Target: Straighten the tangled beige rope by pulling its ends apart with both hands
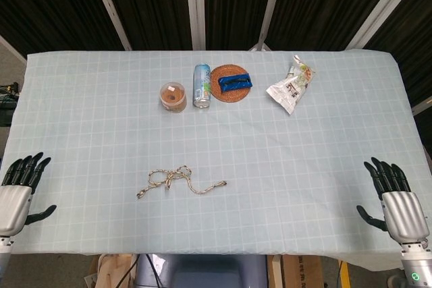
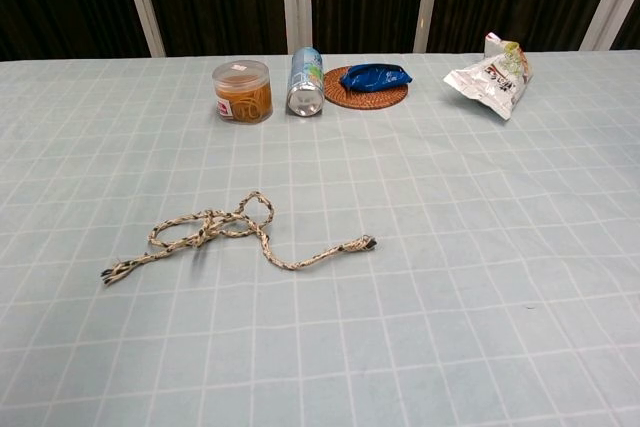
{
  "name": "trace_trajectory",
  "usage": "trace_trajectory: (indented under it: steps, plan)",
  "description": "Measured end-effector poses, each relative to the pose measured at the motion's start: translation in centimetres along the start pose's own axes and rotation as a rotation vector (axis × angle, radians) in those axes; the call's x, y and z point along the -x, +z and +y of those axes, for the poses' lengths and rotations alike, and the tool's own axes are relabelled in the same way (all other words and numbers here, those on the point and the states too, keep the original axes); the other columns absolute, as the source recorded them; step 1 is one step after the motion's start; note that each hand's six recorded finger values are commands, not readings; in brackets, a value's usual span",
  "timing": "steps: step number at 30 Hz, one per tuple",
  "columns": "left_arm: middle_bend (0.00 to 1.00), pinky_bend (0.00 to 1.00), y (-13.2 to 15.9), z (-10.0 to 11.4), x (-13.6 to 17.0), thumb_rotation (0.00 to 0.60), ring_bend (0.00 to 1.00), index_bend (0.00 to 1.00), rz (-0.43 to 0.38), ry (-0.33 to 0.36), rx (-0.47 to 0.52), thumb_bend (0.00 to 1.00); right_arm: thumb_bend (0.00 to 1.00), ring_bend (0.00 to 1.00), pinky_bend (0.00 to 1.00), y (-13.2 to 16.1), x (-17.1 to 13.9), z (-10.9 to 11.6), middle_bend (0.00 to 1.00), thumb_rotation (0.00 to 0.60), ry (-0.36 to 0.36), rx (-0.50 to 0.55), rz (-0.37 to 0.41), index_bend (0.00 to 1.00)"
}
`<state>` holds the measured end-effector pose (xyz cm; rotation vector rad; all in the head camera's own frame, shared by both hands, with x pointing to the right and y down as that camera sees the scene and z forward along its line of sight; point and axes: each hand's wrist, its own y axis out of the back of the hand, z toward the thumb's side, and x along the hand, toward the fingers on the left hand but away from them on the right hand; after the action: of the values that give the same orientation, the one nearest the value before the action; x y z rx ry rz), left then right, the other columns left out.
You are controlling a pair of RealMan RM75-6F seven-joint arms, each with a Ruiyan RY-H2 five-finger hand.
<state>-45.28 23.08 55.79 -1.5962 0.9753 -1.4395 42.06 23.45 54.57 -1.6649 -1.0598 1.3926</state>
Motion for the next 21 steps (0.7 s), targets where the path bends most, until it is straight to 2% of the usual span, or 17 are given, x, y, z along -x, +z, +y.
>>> trace_trajectory:
  steps: [4, 8, 11, 17, 21]
  plan:
    - [0.0, 0.0, 0.0, 0.0, 0.0, 0.6, 0.0, 0.0, -0.002, 0.002, -0.002, 0.05, 0.27, 0.0, 0.0, 0.8, 0.7, -0.3, 0.0, 0.6, 0.017, 0.045, 0.038, 0.01]
    - [0.0, 0.0, 0.0, 0.0, -0.1, 0.6, 0.0, 0.0, -0.002, 0.003, -0.003, 0.05, 0.27, 0.0, 0.0, 2.3, 2.0, -0.7, 0.04, 0.6, 0.056, 0.115, 0.108, 0.13]
    - [0.0, 0.0, 0.2, -0.1, -0.1, 0.6, 0.0, 0.0, -0.007, 0.002, -0.011, 0.05, 0.27, 0.0, 0.0, 3.6, 3.2, -1.3, 0.07, 0.6, 0.097, 0.14, 0.167, 0.19]
    - [0.0, 0.0, 0.2, -0.2, -0.1, 0.6, 0.0, 0.0, -0.007, 0.0, -0.018, 0.05, 0.26, 0.0, 0.0, 8.1, 5.5, -3.6, 0.12, 0.6, 0.204, 0.191, 0.314, 0.35]
    - [0.0, 0.0, 0.2, -0.2, -0.2, 0.6, 0.0, 0.0, -0.007, 0.0, -0.018, 0.05, 0.26, 0.0, 0.0, 11.2, 6.2, -5.8, 0.13, 0.6, 0.263, 0.223, 0.381, 0.39]
